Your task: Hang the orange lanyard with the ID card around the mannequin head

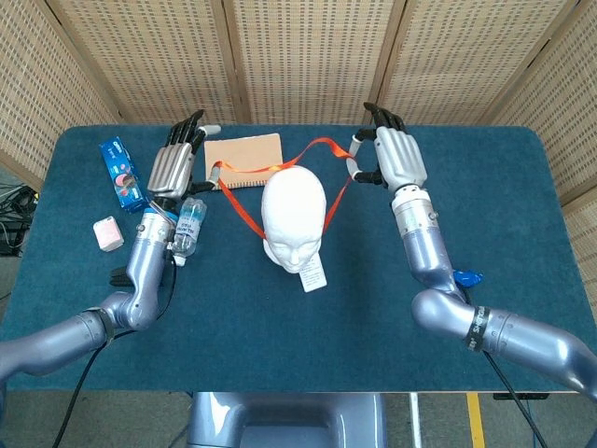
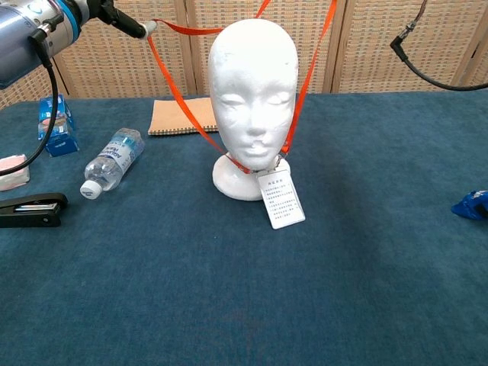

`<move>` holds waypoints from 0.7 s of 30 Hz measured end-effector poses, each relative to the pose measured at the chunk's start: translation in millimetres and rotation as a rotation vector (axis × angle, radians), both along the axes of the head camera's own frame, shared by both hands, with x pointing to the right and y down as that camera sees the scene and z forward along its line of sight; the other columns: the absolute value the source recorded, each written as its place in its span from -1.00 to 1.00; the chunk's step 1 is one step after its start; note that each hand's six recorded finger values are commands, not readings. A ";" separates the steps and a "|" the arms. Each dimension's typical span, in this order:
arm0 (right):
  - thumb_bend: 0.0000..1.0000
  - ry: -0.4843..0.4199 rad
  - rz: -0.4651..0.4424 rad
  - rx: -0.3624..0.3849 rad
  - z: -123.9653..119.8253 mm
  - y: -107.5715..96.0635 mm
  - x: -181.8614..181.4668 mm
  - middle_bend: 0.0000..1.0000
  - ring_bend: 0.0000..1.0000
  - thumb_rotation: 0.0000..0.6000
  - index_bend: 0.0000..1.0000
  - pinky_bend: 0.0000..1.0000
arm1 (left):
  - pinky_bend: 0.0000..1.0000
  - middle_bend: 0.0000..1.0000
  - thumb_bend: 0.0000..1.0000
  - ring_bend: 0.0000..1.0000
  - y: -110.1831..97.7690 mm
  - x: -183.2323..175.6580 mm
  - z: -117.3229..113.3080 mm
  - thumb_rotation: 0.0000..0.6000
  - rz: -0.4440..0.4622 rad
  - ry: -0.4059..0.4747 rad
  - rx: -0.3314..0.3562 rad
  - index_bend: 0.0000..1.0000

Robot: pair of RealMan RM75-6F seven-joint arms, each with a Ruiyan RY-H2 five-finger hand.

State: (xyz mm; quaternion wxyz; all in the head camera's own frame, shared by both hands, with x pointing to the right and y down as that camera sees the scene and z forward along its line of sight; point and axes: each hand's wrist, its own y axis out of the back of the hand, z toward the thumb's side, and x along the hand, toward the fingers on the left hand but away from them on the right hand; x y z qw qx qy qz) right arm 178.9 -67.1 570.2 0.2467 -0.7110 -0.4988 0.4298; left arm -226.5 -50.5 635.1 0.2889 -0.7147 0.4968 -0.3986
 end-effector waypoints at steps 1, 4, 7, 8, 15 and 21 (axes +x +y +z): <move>-0.82 0.015 0.010 0.004 3.6 -3.1 2.4 -0.76 -1.00 1.00 -0.61 -1.00 | -1.00 -1.00 -0.57 -1.00 -1.3 0.1 -0.5 1.00 -0.006 0.004 0.006 -1.00; -0.92 0.046 0.026 0.016 11.6 -7.4 5.0 -0.79 -1.00 1.00 -0.68 -1.00 | -1.00 -1.00 -0.96 -1.00 -6.6 -1.0 -5.3 1.00 -0.021 0.015 0.048 -1.00; -0.92 0.053 0.028 0.038 10.8 -8.9 5.3 -0.81 -1.00 1.00 -0.69 -1.00 | -1.00 -1.00 -1.00 -1.00 -8.6 0.1 -10.0 1.00 -0.017 0.034 0.074 -1.00; -0.92 0.052 0.030 0.045 9.7 -9.3 5.7 -0.81 -1.00 1.00 -0.69 -1.00 | -1.00 -1.00 -1.00 -1.00 -9.2 -0.2 -12.1 1.00 -0.016 0.042 0.082 -1.00; -0.90 0.080 0.021 0.093 -3.2 -6.4 14.5 -0.68 -0.99 1.00 -0.69 -1.00 | -1.00 -1.00 -1.00 -1.00 -8.1 -10.6 -26.3 1.00 -0.010 0.041 0.112 -1.00; -0.44 0.186 0.005 0.178 -25.3 11.5 50.4 0.20 0.06 1.00 -0.83 -0.07 | -1.00 -1.00 -1.00 -1.00 9.5 -43.3 -47.8 1.00 0.026 -0.051 0.153 -1.00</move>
